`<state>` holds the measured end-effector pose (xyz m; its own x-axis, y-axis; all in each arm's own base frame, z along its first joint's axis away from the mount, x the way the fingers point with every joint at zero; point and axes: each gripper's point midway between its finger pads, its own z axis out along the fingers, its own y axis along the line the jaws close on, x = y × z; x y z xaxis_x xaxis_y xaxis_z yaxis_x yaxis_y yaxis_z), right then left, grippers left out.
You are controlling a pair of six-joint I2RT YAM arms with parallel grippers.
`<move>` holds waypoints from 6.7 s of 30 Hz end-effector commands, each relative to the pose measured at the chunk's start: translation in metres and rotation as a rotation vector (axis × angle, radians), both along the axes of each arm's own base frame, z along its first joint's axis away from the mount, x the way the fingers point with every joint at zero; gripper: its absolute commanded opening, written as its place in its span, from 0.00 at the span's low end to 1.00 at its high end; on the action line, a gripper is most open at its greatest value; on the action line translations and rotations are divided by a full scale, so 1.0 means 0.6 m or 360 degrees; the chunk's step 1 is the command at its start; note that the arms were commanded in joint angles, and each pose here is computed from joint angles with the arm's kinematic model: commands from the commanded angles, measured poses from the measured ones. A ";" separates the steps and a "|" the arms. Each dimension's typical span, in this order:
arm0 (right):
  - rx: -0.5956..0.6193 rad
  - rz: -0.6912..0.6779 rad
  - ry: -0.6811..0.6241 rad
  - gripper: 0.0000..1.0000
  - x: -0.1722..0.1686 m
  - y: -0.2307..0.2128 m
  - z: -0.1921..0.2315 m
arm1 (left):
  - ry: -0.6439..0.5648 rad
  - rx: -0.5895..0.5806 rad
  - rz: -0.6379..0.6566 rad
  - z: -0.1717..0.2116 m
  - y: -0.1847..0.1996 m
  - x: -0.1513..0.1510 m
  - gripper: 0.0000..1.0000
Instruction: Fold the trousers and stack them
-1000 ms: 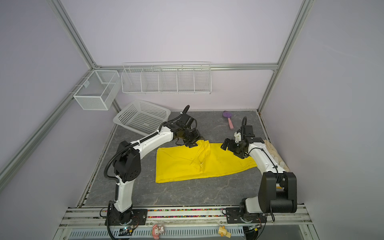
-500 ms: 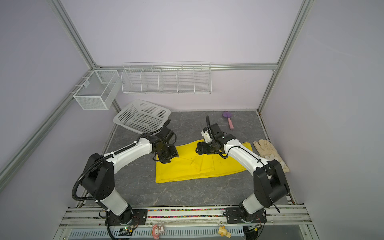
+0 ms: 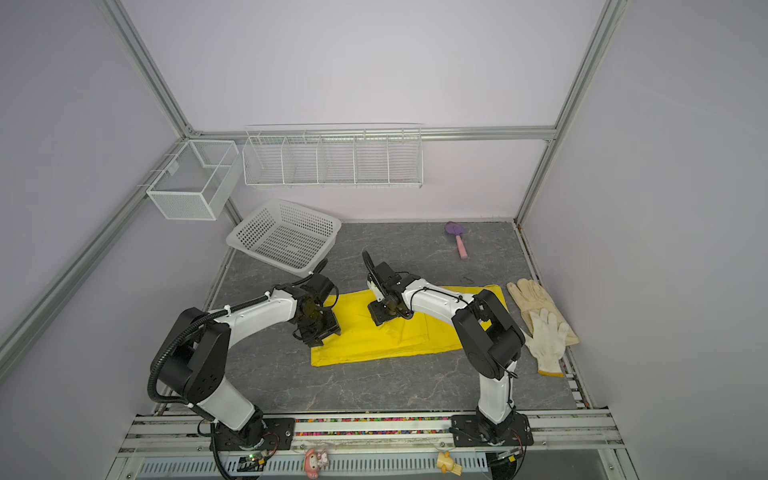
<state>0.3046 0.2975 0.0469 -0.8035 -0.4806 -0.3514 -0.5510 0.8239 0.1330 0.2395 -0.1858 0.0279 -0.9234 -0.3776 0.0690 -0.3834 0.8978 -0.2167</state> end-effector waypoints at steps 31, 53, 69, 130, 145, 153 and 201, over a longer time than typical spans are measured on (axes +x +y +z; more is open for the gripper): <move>-0.0398 -0.0389 0.0076 0.44 -0.089 -0.229 0.037 | -0.0115 0.0139 -0.0325 0.063 0.021 0.018 0.62; 0.0071 -0.0603 0.0155 0.56 -0.054 -0.207 0.065 | 0.0034 0.0283 -0.0421 -0.023 0.067 -0.015 0.48; 0.0190 -0.0794 0.0167 0.71 -0.014 -0.259 0.077 | -0.0102 0.0364 -0.0283 0.102 0.144 -0.020 0.00; 0.0273 -0.0858 0.0451 0.24 -0.064 -0.245 -0.065 | -0.0473 -0.0611 -0.1153 0.214 -0.409 -0.007 0.00; 0.0342 -0.0917 0.0409 0.24 -0.059 -0.265 -0.032 | -0.0367 -0.0643 -0.1212 0.191 -0.462 -0.021 0.37; 0.0364 -0.0937 0.0225 0.25 -0.040 -0.311 0.066 | -0.0386 -0.0554 -0.1221 0.233 -0.408 -0.030 0.42; 0.0287 -0.0587 -0.0185 0.27 0.036 -0.168 0.078 | -0.0360 0.0416 -0.0857 0.096 -0.083 0.203 0.44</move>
